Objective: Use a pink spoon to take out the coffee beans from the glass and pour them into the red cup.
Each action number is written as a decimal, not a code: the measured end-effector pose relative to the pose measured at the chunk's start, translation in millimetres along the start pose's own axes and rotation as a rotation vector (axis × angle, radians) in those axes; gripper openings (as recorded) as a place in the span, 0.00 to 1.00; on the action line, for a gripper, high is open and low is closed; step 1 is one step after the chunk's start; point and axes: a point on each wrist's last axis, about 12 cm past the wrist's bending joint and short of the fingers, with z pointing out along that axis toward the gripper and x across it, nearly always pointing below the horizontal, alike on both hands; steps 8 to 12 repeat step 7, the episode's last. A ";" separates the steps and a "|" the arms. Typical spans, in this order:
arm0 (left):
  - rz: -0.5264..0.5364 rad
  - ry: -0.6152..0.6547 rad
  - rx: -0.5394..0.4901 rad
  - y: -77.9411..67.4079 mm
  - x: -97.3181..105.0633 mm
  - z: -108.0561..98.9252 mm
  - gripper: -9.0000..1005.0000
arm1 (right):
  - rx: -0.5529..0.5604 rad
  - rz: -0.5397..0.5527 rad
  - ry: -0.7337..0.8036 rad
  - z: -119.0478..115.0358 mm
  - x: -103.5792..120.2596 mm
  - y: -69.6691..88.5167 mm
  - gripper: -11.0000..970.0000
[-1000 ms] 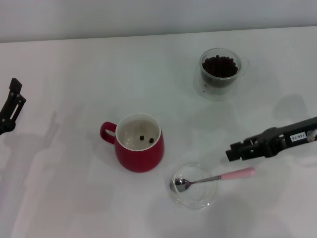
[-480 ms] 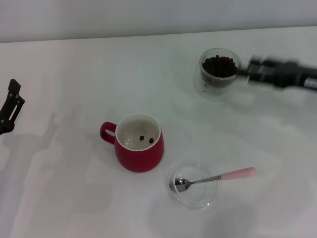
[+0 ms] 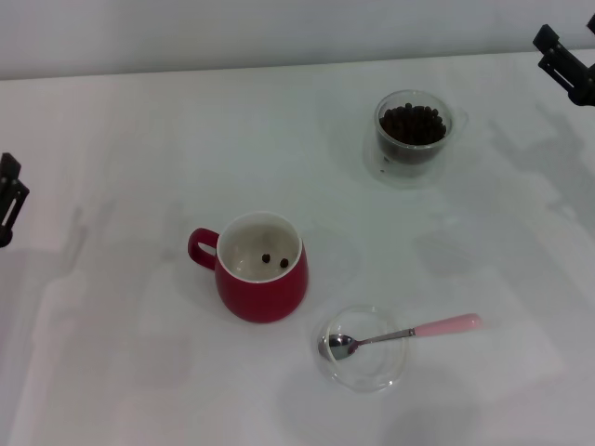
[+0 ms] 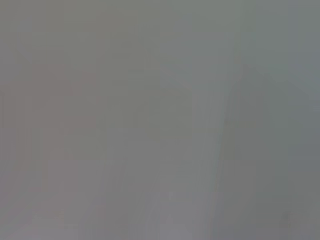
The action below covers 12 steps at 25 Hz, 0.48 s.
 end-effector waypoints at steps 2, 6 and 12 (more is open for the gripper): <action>-0.018 0.025 -0.001 0.4 2.3 4.0 0.87 | 0.056 -0.058 0.000 1.5 5.1 1.4 0.90; -0.053 0.064 -0.026 2.5 5.6 13.3 0.87 | 0.108 -0.155 -0.009 5.6 8.9 6.0 0.90; -0.061 0.069 -0.037 3.6 6.0 15.4 0.87 | 0.109 -0.168 -0.009 6.9 9.3 7.3 0.90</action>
